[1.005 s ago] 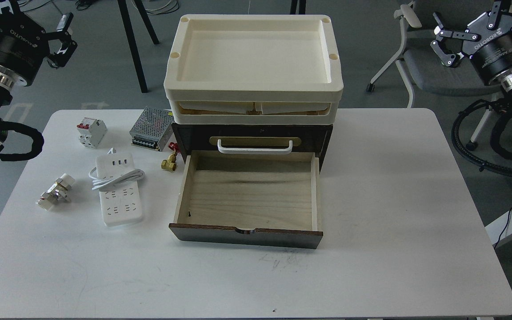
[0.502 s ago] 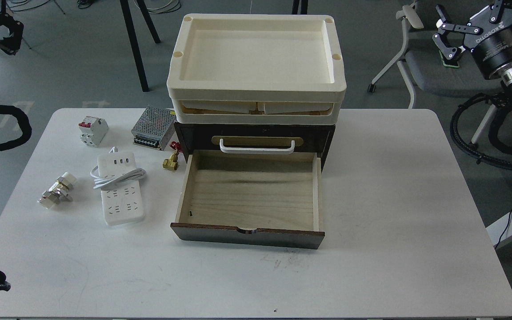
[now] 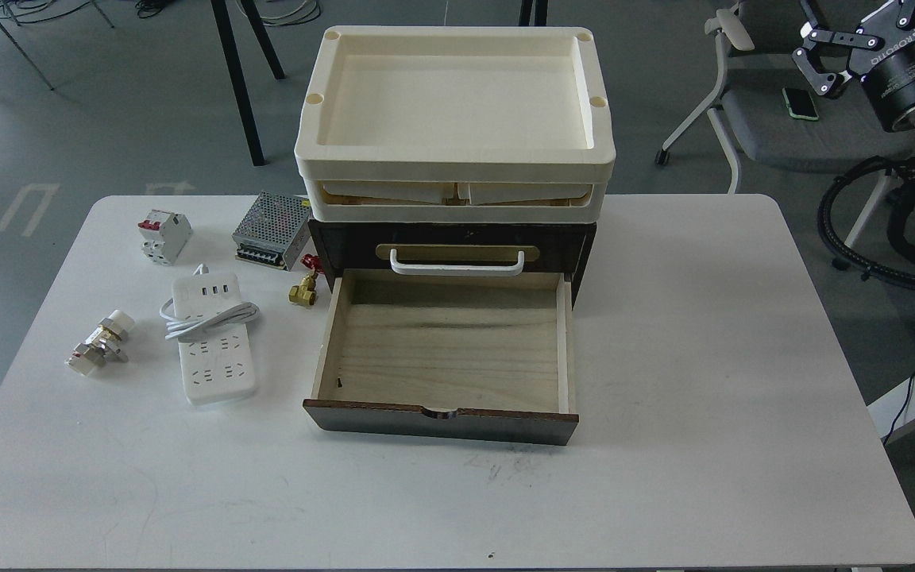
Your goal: Put charging cable into cabinet
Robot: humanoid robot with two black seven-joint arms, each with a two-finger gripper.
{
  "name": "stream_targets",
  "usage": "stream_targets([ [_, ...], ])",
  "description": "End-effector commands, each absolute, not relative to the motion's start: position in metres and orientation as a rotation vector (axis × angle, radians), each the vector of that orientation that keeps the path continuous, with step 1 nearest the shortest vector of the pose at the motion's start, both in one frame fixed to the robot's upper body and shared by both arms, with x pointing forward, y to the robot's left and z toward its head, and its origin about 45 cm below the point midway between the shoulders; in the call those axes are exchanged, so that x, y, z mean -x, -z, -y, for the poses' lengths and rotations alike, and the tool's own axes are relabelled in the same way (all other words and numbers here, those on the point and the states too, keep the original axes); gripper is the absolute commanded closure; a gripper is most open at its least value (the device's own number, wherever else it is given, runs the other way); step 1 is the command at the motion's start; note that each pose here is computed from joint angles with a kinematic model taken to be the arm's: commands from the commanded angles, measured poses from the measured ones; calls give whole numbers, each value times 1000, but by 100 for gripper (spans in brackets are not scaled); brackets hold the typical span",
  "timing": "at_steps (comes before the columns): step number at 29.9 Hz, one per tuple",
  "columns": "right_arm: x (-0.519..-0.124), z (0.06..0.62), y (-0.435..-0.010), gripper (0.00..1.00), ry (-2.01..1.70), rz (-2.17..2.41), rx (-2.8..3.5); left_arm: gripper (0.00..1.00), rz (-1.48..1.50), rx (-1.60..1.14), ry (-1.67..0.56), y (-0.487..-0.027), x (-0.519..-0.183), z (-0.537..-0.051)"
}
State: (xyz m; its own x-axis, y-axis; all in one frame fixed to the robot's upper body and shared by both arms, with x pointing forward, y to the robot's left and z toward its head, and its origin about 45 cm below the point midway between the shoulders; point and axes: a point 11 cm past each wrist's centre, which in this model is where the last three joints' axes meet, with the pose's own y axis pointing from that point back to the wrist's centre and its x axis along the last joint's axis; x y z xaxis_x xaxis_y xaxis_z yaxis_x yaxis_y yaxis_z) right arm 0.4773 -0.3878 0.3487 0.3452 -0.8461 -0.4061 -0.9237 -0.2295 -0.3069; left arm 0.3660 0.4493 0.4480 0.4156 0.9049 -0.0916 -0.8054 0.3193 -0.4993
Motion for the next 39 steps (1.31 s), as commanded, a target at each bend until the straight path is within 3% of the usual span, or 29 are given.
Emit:
stream_targets([
  [1, -477, 389, -347, 0, -210, -1548, 2119, 0, 490, 160, -962, -458, -352, -406],
  [7, -475, 397, -348, 0, -199, -1567, 2115, 1, 900, -498, -580, -414, -326, -350],
  [14, -471, 407, -345, 0, -196, -1596, 2111, 1, 932, -1211, -163, -273, -313, -407],
  [20, -472, 406, -342, 0, -204, -1609, 2103, 1, 873, -1290, -128, -199, -359, -400],
  [24, -471, 409, -344, 0, -196, -1618, 2100, 2, 931, -1275, -116, -183, -382, -380],
  [32, -469, 419, -342, 0, -190, -1650, 2088, 5, 909, -1304, -46, -156, -380, -375],
  [39, -468, 419, -337, 0, -201, -1654, 2089, 17, 896, -1384, -31, -124, -379, -396],
])
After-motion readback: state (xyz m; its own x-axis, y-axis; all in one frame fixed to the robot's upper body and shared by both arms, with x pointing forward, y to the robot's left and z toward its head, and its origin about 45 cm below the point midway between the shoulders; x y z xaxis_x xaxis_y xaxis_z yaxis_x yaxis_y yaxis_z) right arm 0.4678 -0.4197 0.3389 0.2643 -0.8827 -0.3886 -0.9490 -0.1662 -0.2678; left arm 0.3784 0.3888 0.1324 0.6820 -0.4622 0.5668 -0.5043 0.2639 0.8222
